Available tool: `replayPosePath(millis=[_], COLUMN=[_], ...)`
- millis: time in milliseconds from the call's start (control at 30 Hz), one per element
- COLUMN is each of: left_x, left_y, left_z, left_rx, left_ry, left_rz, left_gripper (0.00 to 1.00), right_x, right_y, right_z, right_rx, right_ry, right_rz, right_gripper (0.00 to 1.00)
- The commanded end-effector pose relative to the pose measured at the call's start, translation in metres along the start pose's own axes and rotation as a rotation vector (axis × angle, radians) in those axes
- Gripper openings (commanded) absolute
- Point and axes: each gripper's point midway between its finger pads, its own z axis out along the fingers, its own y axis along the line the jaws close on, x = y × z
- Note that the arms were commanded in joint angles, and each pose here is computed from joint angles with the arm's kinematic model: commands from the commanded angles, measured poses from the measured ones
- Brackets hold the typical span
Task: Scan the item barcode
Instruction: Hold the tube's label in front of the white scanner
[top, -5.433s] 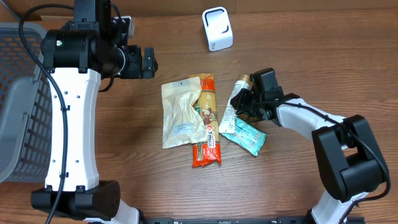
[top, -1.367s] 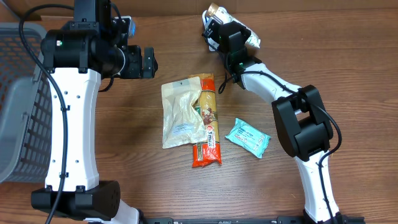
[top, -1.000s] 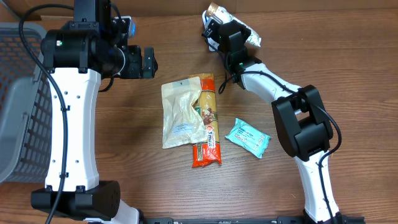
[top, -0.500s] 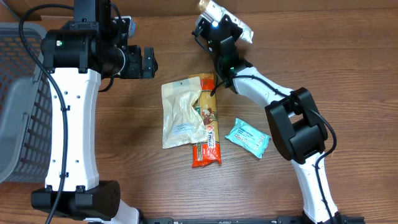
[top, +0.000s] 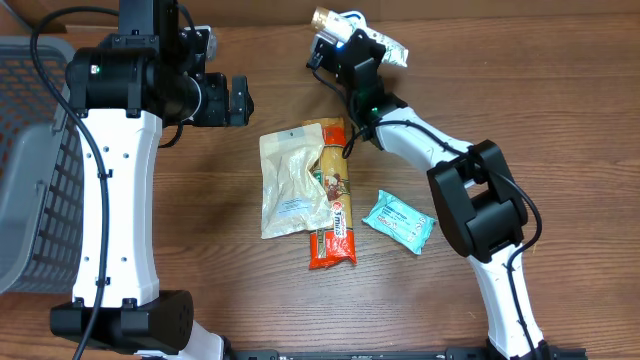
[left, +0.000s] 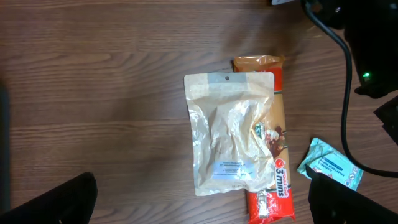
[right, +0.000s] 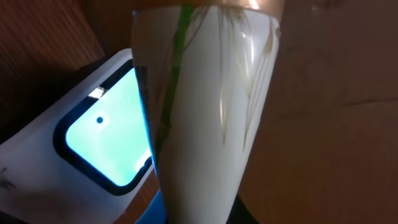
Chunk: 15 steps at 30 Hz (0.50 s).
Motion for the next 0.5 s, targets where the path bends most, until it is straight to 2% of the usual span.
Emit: replayPosePath(millis=[0,367,467], left_x=[-0.001,-0.001,-0.001], left_y=[0.0,0.0,0.0], left_z=[0.001,0.001,0.001], left_rx=[-0.002,-0.003,-0.002], left_ry=[0.0,0.0,0.0], left_rz=[0.024,0.024,0.024], left_gripper=[1.0,1.0,1.0], right_x=[-0.002,0.022,0.025], right_y=[-0.028,-0.022,-0.011], right_z=[0.008,0.022,0.025], right_rx=[0.049,0.025,0.001], right_ry=[-0.054,-0.036,-0.03], right_rz=[0.038,0.031,-0.035], right_gripper=[0.04,0.04,0.04])
